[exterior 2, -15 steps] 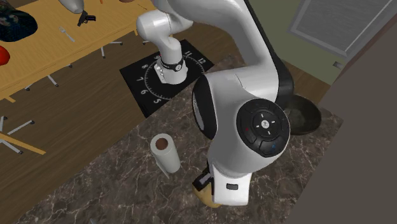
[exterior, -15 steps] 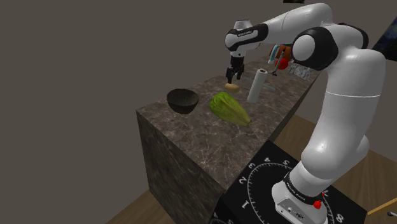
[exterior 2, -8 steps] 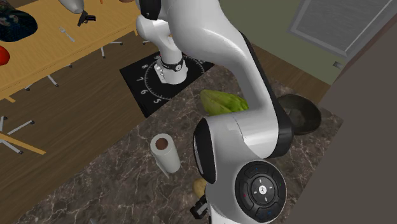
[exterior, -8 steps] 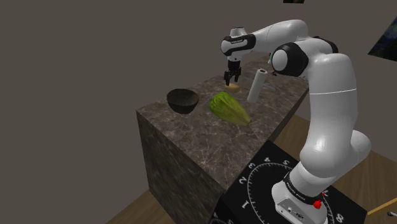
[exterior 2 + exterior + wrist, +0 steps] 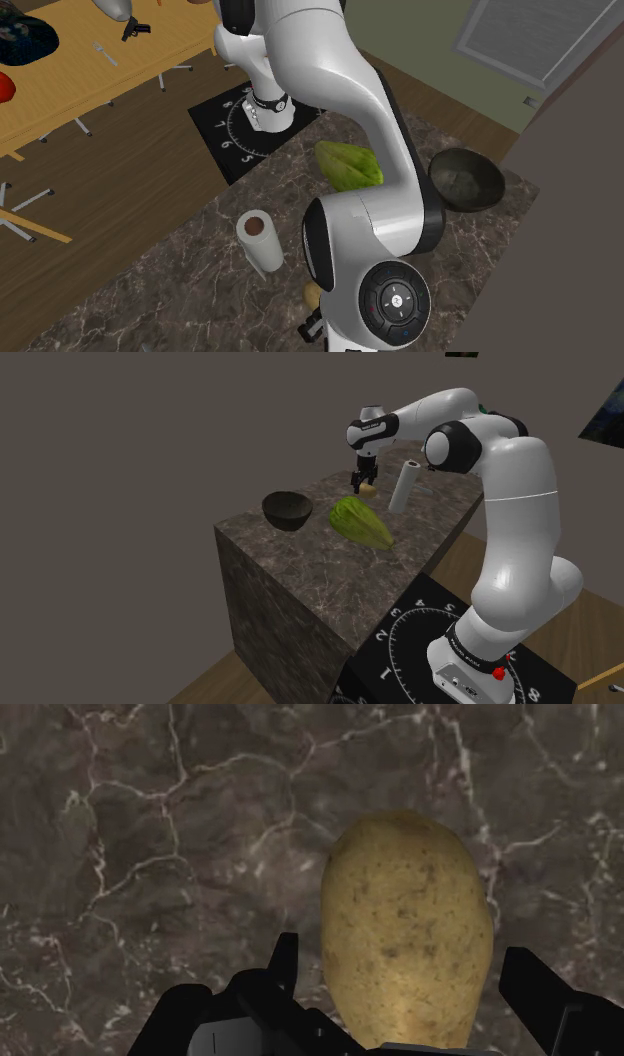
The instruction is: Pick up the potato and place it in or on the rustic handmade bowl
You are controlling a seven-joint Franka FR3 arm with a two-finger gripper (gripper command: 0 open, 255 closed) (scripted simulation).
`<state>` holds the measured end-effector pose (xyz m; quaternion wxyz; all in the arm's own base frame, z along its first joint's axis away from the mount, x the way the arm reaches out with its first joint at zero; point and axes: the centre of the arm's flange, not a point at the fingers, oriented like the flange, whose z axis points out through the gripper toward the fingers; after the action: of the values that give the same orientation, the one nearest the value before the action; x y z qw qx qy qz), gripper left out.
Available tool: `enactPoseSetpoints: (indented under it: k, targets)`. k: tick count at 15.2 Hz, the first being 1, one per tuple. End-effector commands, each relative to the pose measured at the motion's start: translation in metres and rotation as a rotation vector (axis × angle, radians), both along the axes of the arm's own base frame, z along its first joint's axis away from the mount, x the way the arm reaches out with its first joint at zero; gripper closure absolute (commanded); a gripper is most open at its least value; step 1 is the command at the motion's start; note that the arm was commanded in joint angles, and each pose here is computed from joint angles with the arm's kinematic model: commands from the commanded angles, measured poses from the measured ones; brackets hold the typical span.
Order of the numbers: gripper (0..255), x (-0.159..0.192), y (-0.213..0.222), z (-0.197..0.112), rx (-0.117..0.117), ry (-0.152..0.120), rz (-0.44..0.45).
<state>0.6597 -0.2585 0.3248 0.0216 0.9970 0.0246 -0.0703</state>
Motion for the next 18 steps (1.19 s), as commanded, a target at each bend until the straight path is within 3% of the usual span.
enactPoseSetpoints:
  k: [1, 5, 6, 15, 18]
  targets:
    - [0, 0.000, 0.000, -0.001, 0.000, 0.000, 0.000]
    - [0, 0.000, 0.000, -0.001, 0.000, 0.000, 0.000]
    - [255, 0.000, 0.000, -0.001, 0.000, 0.000, 0.000]
    - [255, 0.000, 0.000, -0.001, 0.000, 0.000, 0.000]
    - [255, 0.000, 0.000, 0.015, 0.000, 0.000, 0.000]
